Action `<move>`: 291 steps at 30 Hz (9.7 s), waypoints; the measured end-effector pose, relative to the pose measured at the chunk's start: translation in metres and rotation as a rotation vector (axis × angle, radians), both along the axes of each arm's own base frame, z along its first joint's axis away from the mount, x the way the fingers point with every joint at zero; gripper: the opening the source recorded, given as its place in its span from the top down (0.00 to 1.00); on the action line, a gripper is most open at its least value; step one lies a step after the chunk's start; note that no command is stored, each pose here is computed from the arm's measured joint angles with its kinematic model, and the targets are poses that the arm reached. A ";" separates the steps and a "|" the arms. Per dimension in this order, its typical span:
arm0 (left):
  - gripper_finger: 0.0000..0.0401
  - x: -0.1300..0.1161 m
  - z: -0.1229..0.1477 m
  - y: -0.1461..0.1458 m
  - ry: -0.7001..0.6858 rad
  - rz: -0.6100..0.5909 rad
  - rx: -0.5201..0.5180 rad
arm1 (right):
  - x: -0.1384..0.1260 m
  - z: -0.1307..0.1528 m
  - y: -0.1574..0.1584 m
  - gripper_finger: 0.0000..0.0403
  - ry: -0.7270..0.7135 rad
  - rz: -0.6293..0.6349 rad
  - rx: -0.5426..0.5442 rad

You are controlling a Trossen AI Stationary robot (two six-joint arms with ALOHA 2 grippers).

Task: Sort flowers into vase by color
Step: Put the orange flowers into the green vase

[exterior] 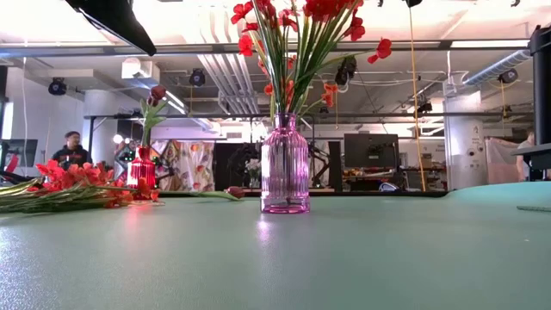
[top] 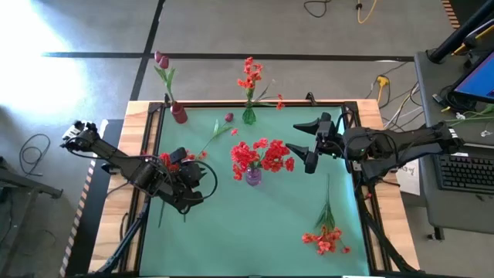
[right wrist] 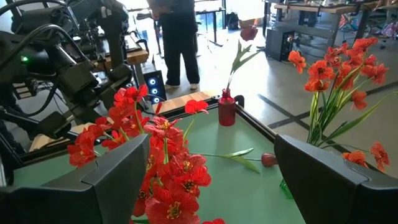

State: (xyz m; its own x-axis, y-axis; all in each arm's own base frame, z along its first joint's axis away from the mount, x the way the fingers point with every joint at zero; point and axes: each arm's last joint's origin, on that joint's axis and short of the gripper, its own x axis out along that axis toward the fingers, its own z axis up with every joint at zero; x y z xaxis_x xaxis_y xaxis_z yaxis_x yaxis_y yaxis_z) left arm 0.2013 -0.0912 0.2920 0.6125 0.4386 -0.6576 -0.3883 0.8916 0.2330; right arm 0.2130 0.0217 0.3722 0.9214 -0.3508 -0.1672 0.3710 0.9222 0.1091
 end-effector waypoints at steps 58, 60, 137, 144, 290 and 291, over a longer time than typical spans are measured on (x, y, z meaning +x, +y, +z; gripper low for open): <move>0.90 0.000 0.000 0.000 -0.006 0.003 -0.004 | -0.001 0.001 -0.003 0.17 0.003 -0.125 -0.048; 0.90 0.000 0.000 0.000 -0.007 0.004 -0.005 | -0.001 0.001 -0.003 0.17 0.003 -0.126 -0.048; 0.90 -0.005 -0.005 -0.003 0.077 0.030 -0.218 | -0.011 -0.018 -0.006 0.17 0.214 -0.162 -0.126; 0.90 -0.014 -0.010 0.001 0.144 0.148 -0.288 | -0.018 -0.015 -0.007 0.17 0.201 -0.162 -0.124; 0.88 -0.030 -0.168 -0.020 0.089 0.919 -0.439 | -0.045 -0.005 -0.005 0.17 0.396 -0.099 0.313; 0.92 -0.030 -0.168 -0.020 0.091 0.920 -0.436 | -0.045 -0.005 -0.005 0.17 0.397 -0.097 0.311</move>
